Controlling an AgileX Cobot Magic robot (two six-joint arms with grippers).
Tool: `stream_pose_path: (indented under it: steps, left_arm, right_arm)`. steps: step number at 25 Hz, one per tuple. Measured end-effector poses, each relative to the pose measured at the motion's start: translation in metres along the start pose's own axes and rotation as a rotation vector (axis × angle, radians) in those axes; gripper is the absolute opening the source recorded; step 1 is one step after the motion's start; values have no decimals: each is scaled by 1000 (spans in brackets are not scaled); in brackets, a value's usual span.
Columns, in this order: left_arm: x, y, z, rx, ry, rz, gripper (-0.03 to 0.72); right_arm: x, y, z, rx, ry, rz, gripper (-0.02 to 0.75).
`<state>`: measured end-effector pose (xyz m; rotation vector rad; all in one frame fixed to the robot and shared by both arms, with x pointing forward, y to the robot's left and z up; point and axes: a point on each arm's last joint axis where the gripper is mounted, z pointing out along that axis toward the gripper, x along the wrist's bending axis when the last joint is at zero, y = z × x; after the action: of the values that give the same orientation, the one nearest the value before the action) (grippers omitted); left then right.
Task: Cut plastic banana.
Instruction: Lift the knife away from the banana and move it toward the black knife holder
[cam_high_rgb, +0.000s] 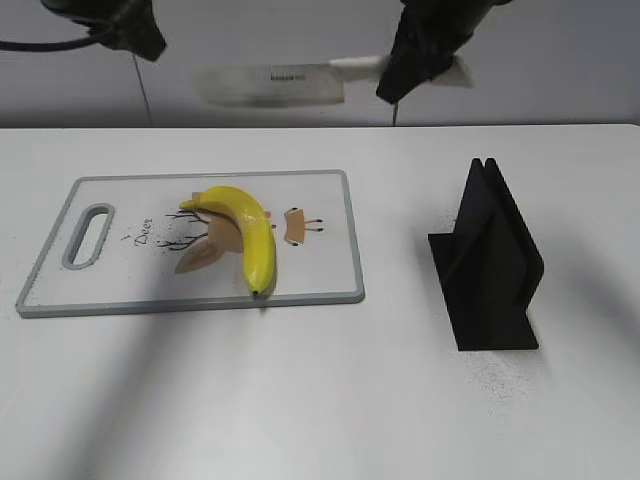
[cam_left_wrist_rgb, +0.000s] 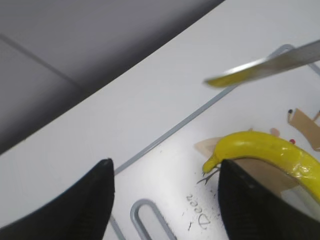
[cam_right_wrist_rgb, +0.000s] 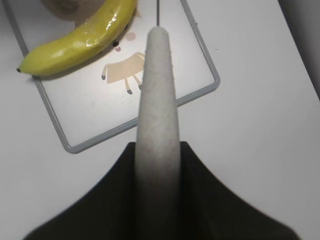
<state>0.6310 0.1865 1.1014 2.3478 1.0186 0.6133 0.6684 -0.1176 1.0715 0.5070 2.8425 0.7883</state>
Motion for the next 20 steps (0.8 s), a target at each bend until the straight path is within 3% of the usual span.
stream_pose_path:
  steps: [5,9,14,20]
  left_arm:
    - [23,-14,-16,152,67,-256,623]
    - [36,-39,-24,322,51,-392,610]
    - [50,-57,-33,361,74,-482,593]
    - [30,-88,-53,420,60,-505,591]
  right_arm:
    - [8,8,-39,-24,-82,219,189]
    - [14,12,-60,-59,-117,433,189]
    - [32,7,-82,-71,-115,618,188]
    - [69,-24,-96,10,-106,727,188]
